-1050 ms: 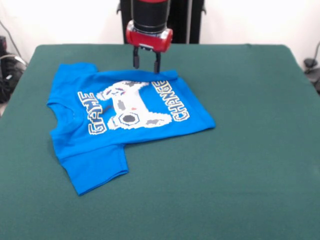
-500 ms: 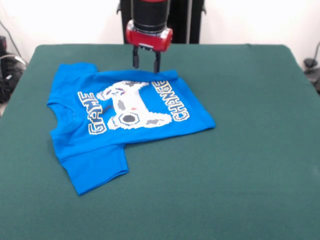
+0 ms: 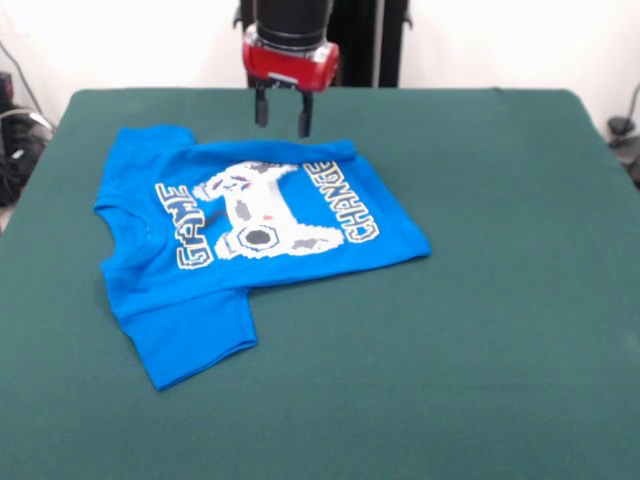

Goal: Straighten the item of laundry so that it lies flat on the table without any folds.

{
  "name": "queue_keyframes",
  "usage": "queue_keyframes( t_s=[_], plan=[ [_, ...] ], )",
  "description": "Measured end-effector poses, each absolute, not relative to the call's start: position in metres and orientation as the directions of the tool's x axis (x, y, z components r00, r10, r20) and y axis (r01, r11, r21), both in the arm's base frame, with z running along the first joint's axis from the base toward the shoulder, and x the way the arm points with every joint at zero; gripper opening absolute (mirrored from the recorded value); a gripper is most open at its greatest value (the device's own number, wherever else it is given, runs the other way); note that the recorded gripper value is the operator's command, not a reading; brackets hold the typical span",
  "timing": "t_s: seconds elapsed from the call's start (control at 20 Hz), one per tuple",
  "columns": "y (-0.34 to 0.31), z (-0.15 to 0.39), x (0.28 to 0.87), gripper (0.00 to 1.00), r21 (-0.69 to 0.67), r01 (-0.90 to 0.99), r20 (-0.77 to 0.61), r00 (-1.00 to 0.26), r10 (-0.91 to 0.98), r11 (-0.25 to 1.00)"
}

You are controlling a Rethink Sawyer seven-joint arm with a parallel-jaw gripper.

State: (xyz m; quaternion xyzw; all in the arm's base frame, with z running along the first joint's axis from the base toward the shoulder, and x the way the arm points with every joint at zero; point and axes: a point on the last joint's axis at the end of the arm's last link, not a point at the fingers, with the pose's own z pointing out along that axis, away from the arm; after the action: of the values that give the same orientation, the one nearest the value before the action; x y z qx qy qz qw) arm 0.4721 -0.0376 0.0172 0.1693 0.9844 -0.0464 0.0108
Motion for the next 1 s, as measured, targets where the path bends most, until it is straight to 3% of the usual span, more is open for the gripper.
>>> queue_keyframes(
  t_s=[1.0],
  plan=[
    [-0.037, 0.025, 0.5, 1.0, -0.099, 0.332, -0.057, -0.943, 0.328, 0.938]
  ],
)
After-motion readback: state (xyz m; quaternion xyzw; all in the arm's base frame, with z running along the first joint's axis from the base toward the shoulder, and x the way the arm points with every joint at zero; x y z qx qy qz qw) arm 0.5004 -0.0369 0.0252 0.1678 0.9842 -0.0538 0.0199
